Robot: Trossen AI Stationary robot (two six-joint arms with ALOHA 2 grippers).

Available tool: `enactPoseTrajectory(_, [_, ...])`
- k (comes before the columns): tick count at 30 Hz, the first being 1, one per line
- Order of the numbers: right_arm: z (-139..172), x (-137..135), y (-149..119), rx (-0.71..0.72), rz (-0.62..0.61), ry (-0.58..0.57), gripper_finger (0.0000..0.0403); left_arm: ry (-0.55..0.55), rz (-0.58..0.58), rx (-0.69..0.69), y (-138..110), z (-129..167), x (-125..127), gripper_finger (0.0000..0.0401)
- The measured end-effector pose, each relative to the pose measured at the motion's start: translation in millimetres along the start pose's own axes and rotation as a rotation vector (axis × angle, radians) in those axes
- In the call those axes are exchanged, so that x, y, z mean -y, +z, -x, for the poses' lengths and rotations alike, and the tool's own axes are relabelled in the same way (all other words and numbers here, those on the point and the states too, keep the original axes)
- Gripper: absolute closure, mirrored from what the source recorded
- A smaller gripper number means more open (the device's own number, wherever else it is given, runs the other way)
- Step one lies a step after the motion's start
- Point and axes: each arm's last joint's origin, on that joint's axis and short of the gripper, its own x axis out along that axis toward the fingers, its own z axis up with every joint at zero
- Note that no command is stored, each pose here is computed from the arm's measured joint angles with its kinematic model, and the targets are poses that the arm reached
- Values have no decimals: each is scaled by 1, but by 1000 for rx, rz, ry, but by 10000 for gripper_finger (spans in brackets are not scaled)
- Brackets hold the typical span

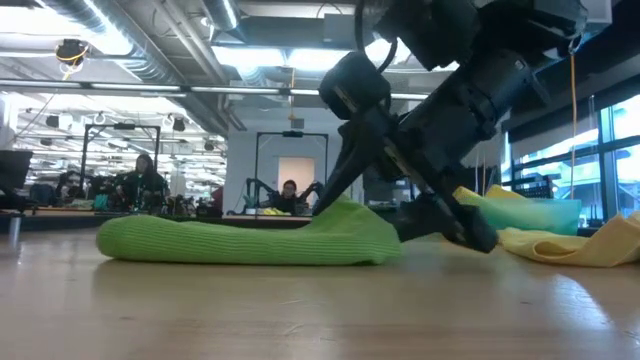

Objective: Fold microfiber towels
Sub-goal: Stack the folded green microfiber cloth on top of the folded yellow microfiber cloth

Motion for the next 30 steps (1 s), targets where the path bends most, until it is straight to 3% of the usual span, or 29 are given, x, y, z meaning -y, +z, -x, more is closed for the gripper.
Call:
enactPoseTrajectory(4, [-7, 0, 0, 29, 43, 36, 223, -1, 42, 3, 0, 0, 0, 319])
enactPoseTrajectory(9, [-7, 1, 6, 152, 72, 15, 307, 4, 91, 22, 1, 0, 0, 319])
enactPoseTrajectory(14, [-8, 0, 9, 176, 160, 29, 389, 6, 106, 31, 1, 0, 0, 319])
enactPoseTrajectory(17, [-8, -4, 12, 178, 206, 46, 391, 8, 102, 32, 1, 0, 0, 319])
enactPoseTrajectory(22, [-2, -21, 13, 56, 313, 51, 397, 12, 80, 36, 2, -1, -1, 319])
enactPoseTrajectory(30, [38, -65, 30, -142, 643, -231, 399, 5, 42, 38, 2, -1, 0, 319])
